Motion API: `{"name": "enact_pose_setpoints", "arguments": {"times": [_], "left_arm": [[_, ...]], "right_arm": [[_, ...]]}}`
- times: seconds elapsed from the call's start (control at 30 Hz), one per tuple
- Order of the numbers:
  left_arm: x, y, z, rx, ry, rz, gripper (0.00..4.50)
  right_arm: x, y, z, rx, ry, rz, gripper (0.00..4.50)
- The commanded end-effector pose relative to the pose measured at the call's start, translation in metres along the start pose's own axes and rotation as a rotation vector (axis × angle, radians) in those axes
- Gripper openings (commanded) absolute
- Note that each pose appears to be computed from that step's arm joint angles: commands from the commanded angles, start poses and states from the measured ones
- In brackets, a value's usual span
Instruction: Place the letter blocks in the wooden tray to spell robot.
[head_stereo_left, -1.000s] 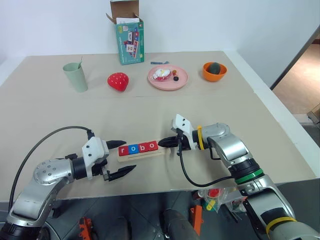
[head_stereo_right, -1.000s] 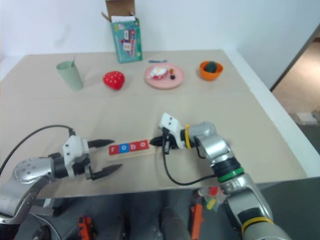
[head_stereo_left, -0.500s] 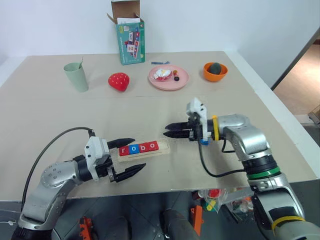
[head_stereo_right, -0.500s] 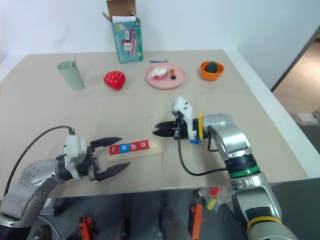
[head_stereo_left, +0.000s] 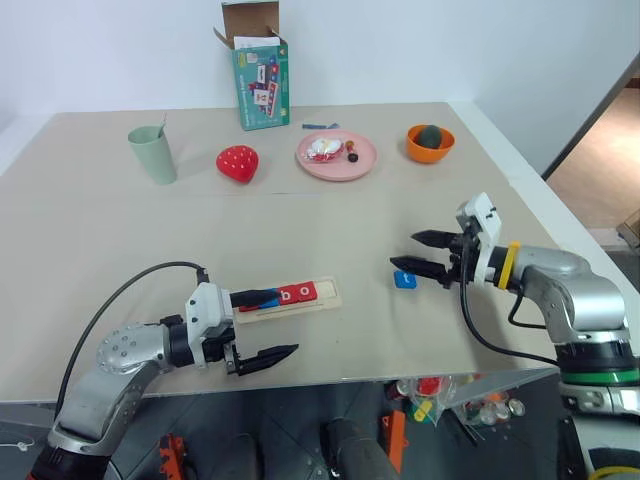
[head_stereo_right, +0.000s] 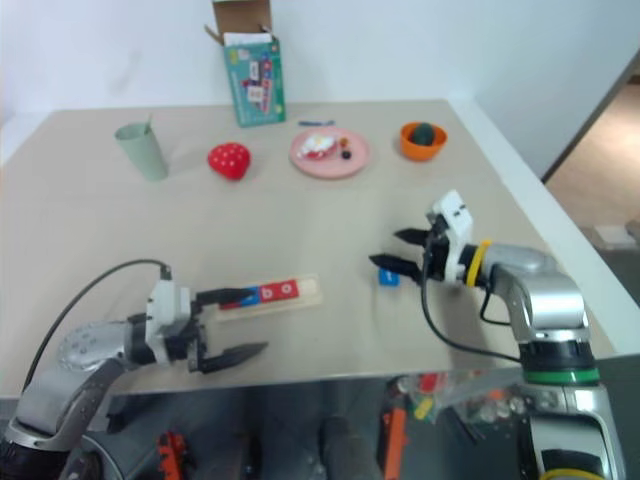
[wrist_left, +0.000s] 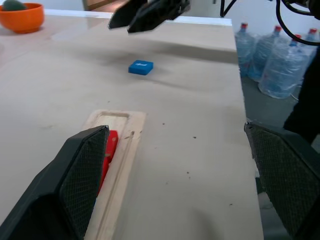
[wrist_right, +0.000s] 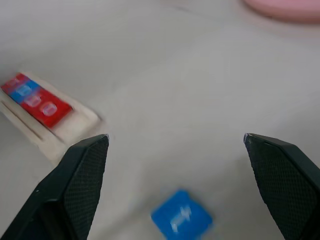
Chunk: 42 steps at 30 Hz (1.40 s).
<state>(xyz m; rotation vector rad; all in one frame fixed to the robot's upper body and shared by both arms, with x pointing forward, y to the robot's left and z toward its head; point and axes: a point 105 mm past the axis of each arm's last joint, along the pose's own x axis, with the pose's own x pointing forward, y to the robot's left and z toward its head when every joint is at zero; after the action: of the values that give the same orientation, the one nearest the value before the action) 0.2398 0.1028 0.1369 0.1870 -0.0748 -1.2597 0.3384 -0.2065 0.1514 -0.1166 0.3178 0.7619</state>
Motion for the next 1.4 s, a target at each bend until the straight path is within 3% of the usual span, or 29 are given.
{"name": "enact_pose_setpoints", "arguments": {"times": [0.03,0.3,0.53,0.77,0.87,1.0,1.17,1.4], "left_arm": [[0.003,-0.002,0.005,0.033,-0.001,-0.026,4.5],[0.005,-0.001,0.005,0.043,-0.001,-0.007,4.5],[0.008,-0.001,0.006,0.044,-0.006,0.001,4.5],[0.007,0.002,0.007,0.048,0.002,0.003,4.5],[0.008,0.003,0.008,0.05,0.003,-0.004,4.5],[0.009,0.003,0.01,0.058,0.003,-0.021,4.5],[0.007,0.001,0.009,0.06,0.005,-0.006,4.5],[-0.002,-0.002,0.006,0.056,0.022,0.032,4.5]], "right_arm": [[-0.01,0.006,0.012,0.007,-0.078,-0.08,4.47],[-0.001,0.035,0.005,-0.045,-0.184,-0.357,4.47],[0.001,0.031,-0.005,0.004,-0.22,-0.625,4.47],[0.009,0.041,0.014,-0.074,-0.213,-0.216,4.47],[0.008,0.04,0.016,-0.128,-0.118,-0.02,4.47],[0.01,0.019,0.02,-0.346,0.061,0.269,4.47],[0.023,-0.005,0.007,-0.478,0.203,0.396,4.47],[0.029,-0.014,-0.003,-0.514,0.27,0.472,4.47]]}}
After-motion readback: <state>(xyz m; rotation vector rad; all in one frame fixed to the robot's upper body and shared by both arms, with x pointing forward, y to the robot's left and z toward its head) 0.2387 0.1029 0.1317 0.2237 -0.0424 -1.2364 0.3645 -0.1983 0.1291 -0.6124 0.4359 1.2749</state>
